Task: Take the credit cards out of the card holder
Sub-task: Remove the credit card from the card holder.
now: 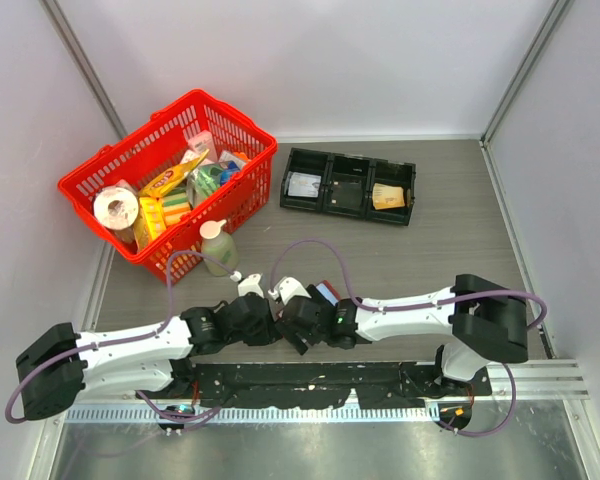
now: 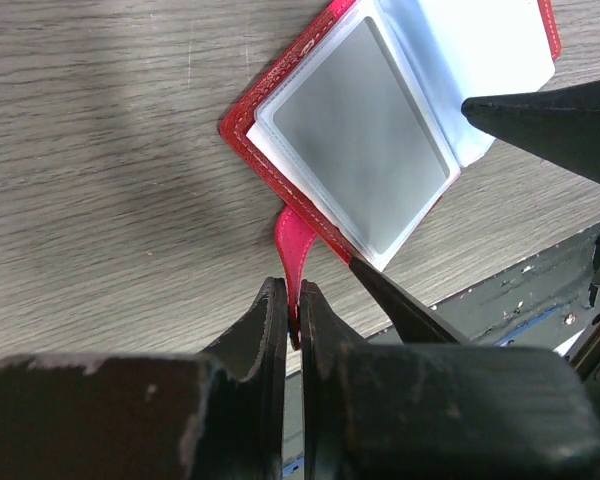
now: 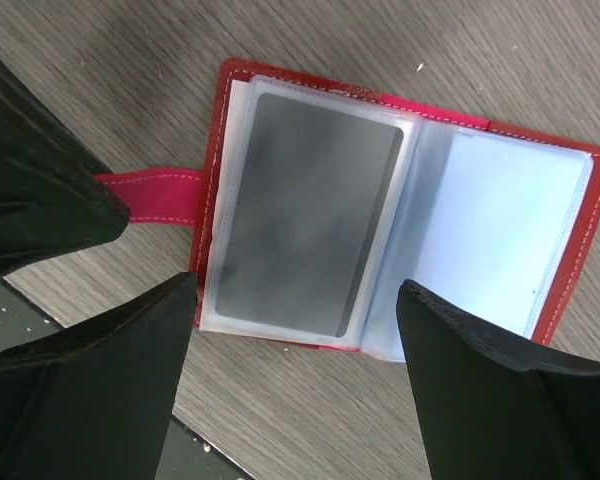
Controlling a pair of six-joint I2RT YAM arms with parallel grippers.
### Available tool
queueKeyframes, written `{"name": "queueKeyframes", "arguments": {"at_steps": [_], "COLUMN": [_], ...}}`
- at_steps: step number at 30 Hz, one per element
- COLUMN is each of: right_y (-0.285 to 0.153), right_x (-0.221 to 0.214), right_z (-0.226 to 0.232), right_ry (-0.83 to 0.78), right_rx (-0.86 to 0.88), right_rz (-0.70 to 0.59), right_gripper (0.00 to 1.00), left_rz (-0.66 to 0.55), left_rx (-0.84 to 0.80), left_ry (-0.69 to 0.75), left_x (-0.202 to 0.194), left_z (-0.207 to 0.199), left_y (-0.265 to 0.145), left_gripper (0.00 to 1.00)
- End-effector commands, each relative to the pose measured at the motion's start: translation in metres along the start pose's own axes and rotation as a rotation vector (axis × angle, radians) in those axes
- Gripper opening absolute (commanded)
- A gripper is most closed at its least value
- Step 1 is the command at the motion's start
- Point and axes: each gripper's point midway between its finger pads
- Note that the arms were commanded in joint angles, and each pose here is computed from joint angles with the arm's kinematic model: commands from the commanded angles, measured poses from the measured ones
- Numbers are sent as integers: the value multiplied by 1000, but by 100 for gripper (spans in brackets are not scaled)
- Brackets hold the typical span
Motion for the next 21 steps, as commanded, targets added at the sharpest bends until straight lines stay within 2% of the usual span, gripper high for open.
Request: {"name": "queueKeyframes", "arguments": {"at_steps": [1, 11, 21], "right_y": [1, -15, -37], "right_x": [17, 26, 47], "right_z": [-1, -20, -22], "right_ry": [-9, 3, 58], "right_rx": [-50, -136, -90], "right_rz": [-45, -79, -128], "right_gripper": [85, 75, 74], "left_rz": [-22, -10, 7], "left_rx": [-14, -13, -5], "left_ry": [-2, 4, 14], "left_x": [3, 1, -2], "left_z": [-2, 0, 1], "left_y": [-2, -4, -3], "left_gripper": [0, 0, 0]}}
Point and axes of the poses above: each gripper's point midway between its finger pads, its own y axis out along the fingers, its own z axis along the line the jaws close on, x = y × z, and after that the axes turned 5 degrees about y, right-handed
